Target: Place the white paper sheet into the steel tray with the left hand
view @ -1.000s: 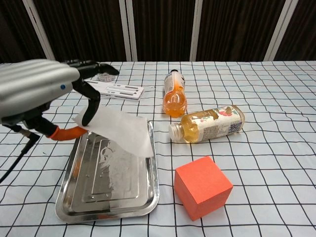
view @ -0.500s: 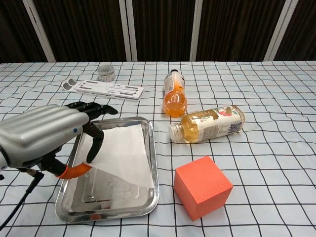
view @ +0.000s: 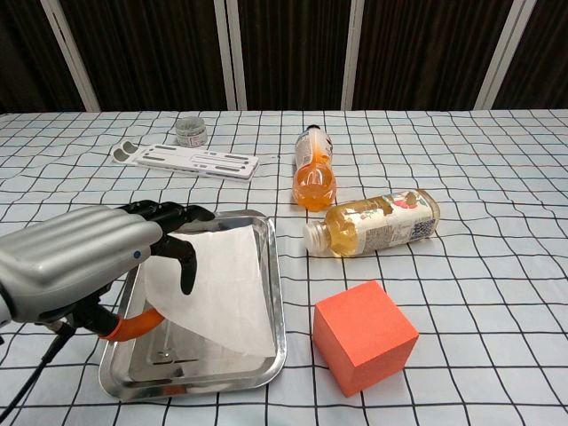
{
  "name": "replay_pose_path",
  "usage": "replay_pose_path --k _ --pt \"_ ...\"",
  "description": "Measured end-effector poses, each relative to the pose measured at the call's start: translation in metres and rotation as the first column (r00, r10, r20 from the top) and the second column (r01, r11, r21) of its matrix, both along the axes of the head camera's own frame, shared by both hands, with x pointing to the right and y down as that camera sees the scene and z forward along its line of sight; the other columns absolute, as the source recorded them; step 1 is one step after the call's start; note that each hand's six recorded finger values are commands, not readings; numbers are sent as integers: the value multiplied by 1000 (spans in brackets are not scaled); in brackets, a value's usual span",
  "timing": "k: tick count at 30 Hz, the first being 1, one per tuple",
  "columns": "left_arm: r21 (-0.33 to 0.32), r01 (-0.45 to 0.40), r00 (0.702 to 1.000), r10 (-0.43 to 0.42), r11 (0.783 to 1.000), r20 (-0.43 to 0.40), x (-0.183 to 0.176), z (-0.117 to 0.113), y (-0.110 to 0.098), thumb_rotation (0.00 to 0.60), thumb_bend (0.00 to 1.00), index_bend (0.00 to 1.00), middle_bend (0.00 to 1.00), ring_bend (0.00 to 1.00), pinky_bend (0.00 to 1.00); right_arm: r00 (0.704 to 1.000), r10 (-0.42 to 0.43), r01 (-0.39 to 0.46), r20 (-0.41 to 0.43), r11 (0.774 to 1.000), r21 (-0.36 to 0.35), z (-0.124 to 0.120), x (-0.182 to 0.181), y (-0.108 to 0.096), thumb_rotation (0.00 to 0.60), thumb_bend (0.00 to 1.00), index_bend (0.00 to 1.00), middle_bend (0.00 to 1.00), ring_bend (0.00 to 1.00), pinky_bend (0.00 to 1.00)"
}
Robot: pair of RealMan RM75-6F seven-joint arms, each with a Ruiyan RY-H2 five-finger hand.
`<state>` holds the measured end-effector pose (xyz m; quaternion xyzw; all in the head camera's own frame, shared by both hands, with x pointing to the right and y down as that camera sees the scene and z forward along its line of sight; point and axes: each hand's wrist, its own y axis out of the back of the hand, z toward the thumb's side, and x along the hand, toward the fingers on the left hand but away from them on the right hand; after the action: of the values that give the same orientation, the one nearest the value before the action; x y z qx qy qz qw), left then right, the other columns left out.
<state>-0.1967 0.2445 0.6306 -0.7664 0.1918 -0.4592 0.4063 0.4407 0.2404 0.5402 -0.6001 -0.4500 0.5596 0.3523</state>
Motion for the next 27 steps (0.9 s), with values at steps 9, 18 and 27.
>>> replay_pose_path --k 9,18,27 --pt "-1 -9 999 10 1000 50 -20 -4 -5 600 295 117 0 0 0 1000 -2 2 -6 1000 -3 1 -1 0 600 325 0 0 0 0" --pt "1 -7 1000 7 1000 23 -25 -13 -4 600 152 0 0 0 0 1000 0 0 -6 1000 -4 1 0 1 600 325 0 0 0 0" --pt "51 67 997 -68 996 19 -59 -34 -14 600 152 0 0 0 0 1000 -1 1 -7 1000 -5 1 0 1 600 325 0 0 0 0"
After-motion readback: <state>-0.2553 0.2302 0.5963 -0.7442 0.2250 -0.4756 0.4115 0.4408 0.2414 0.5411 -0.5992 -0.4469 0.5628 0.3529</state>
